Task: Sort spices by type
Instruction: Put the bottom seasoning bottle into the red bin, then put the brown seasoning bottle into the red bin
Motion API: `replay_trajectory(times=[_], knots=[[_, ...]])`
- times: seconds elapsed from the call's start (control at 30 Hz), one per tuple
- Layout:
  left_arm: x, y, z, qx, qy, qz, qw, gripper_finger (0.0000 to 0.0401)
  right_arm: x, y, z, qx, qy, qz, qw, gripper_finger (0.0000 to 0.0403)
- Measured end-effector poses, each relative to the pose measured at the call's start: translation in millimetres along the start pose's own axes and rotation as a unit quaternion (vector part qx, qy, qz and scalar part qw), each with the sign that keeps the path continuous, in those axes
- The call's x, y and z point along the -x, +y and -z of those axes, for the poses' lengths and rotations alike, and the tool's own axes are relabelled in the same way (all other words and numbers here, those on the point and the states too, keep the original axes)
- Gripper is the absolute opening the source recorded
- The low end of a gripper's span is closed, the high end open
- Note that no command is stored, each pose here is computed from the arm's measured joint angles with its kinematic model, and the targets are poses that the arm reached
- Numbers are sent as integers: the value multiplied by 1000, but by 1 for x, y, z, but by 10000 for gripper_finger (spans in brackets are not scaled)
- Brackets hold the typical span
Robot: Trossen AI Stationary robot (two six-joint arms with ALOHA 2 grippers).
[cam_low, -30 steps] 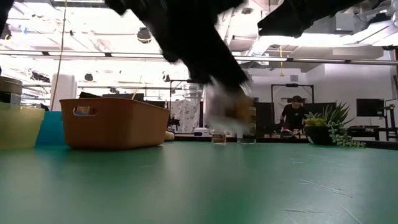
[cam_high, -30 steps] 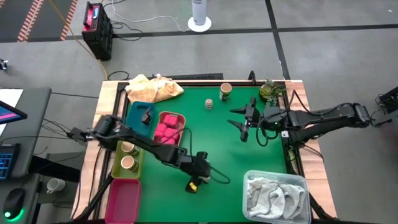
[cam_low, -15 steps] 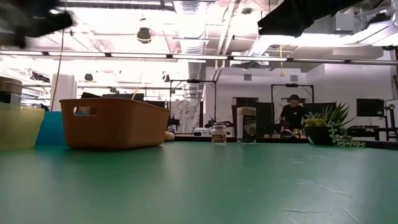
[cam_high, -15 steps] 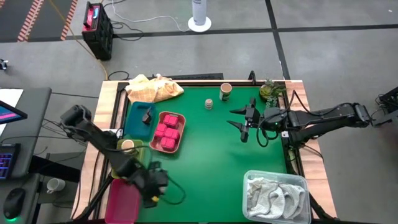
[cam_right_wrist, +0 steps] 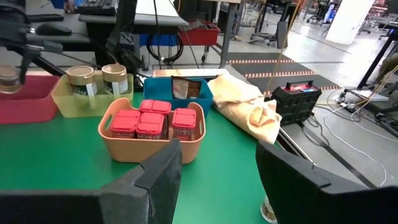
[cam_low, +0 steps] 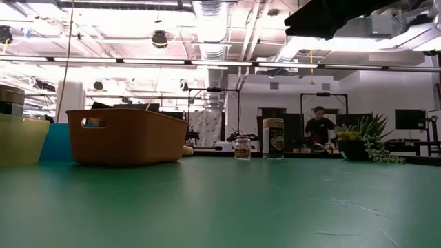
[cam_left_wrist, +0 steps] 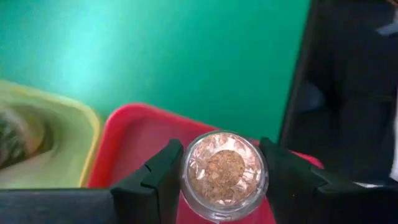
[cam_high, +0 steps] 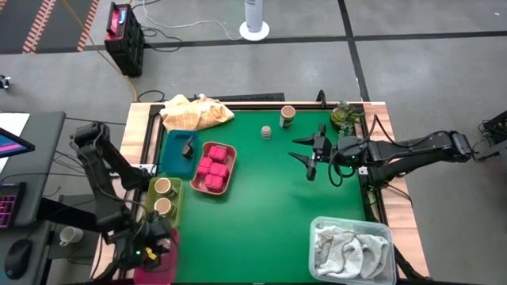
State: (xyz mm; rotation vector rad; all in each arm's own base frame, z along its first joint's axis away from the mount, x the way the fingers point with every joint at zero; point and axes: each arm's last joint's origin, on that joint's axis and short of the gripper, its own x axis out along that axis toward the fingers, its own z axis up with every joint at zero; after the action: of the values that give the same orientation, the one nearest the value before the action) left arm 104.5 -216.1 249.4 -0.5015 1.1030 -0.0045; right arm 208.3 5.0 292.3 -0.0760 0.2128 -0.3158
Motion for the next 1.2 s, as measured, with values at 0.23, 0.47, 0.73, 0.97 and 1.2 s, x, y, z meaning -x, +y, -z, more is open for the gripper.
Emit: replay_trajectory(times=[0.23, 0.47, 0.73, 0.97, 1.2], knots=[[-11, 12, 22, 4, -28, -33, 999, 180, 0, 0, 0, 0, 1, 0, 1000, 234], [-29, 30, 39, 20, -22, -37, 999, 181, 0, 0, 0, 0, 1, 1, 1000, 234], [-39, 37, 43, 24, -16, -28, 999, 183, 0, 0, 0, 0, 2, 1, 1000, 234], [-39, 38, 44, 16, -13, -30, 999, 209, 0, 0, 0, 0, 2, 1, 1000, 234], [-39, 38, 44, 17, -8, -30, 999, 223, 0, 0, 0, 0, 2, 1, 1000, 234]])
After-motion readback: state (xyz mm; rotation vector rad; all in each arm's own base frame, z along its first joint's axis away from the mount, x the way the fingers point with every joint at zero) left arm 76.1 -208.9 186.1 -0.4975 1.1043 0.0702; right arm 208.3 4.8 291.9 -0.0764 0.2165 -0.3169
